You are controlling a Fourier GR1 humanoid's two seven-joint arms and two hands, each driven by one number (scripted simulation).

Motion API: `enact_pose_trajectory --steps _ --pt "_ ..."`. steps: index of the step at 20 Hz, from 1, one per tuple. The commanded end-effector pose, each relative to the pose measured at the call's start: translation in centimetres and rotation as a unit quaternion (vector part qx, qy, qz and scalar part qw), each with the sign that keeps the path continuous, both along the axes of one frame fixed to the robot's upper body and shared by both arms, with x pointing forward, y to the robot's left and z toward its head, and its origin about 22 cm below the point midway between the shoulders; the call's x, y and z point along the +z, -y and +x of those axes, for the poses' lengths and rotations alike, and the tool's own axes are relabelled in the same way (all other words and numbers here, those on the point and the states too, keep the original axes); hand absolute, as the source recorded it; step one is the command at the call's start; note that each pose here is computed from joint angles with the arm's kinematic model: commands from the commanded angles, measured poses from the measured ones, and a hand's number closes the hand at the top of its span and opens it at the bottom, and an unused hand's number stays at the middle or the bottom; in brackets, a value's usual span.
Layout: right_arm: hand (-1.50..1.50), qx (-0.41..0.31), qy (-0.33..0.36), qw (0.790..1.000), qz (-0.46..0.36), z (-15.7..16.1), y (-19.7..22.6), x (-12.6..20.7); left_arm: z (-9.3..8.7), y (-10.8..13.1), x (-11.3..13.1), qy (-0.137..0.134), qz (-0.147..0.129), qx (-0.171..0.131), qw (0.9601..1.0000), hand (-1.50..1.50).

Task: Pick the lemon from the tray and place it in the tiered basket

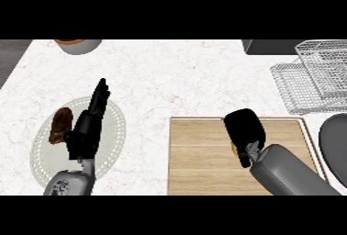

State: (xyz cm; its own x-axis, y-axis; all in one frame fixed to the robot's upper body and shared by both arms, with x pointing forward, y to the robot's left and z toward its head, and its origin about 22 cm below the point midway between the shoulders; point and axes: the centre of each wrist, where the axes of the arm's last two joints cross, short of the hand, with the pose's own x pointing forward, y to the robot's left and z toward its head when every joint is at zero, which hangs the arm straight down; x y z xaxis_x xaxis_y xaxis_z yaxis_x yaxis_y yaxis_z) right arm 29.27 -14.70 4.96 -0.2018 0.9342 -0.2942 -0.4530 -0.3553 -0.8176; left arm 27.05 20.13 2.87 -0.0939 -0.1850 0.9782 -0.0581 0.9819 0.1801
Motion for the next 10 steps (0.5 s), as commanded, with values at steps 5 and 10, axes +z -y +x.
enact_pose_trajectory --steps 5,10 --pt "1.5 -0.036 0.026 0.999 0.026 -1.3 9.8 -3.0 0.1 0.4 -0.2 0.002 0.001 0.012 0.9999 0.0" --pt "1.5 -0.095 0.044 0.993 0.05 -4.1 14.9 -4.3 0.5 -0.7 -0.3 0.003 0.002 0.006 1.0 0.0"
